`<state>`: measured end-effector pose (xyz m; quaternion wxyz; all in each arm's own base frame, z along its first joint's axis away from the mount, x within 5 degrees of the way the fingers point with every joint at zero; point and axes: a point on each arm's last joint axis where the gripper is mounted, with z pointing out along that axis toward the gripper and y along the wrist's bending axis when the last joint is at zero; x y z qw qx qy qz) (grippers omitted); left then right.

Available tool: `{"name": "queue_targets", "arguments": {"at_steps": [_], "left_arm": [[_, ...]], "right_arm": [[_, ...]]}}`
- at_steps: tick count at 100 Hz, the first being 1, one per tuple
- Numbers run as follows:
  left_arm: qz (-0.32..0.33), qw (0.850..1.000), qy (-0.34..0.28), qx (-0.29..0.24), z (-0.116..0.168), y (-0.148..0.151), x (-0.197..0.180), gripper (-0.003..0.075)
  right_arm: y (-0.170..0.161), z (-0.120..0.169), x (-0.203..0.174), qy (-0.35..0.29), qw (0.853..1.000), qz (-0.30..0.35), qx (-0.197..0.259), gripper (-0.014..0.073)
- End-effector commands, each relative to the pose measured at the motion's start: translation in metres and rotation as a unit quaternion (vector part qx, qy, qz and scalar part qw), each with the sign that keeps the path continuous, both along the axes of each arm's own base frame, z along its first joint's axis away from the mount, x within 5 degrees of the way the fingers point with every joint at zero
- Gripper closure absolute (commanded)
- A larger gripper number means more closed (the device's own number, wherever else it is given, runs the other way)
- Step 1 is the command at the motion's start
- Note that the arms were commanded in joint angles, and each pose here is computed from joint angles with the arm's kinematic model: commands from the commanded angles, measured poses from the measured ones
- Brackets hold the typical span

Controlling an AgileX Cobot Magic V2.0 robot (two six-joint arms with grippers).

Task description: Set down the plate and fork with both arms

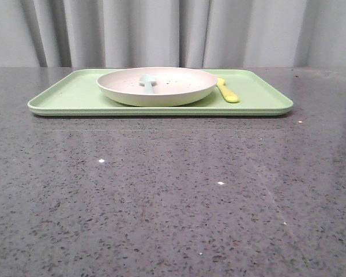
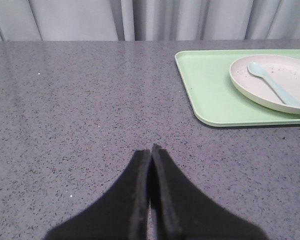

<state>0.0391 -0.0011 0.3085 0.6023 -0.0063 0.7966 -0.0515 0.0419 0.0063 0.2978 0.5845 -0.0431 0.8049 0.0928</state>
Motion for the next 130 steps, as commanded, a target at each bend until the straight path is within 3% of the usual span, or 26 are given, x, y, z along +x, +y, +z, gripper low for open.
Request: {"name": "queue_targets", "arguments": {"at_steps": [1, 72, 86, 103, 130], "left_arm": [[0.002, 0.999, -0.041, -0.007, 0.013, 0.000, 0.001, 0.0741], [0.003, 0.999, -0.043, -0.005, 0.005, 0.000, 0.006, 0.0741], [0.015, 0.997, -0.072, 0.000, -0.002, 0.000, 0.012, 0.0741], [0.036, 0.987, -0.156, 0.001, -0.014, 0.002, 0.020, 0.0741], [0.053, 0.979, -0.198, 0.005, -0.063, 0.003, 0.022, 0.0741]], "right_arm": [[0.000, 0.013, 0.001, -0.043, 0.999, -0.001, -0.004, 0.0662], [0.000, 0.013, 0.001, -0.042, 0.999, -0.001, -0.004, 0.0662], [0.000, 0.013, 0.001, -0.042, 0.999, -0.001, -0.004, 0.0662], [0.000, 0.013, 0.001, -0.042, 0.999, -0.001, -0.004, 0.0662], [0.000, 0.013, 0.001, -0.042, 0.999, -0.001, -0.004, 0.0662]]}}
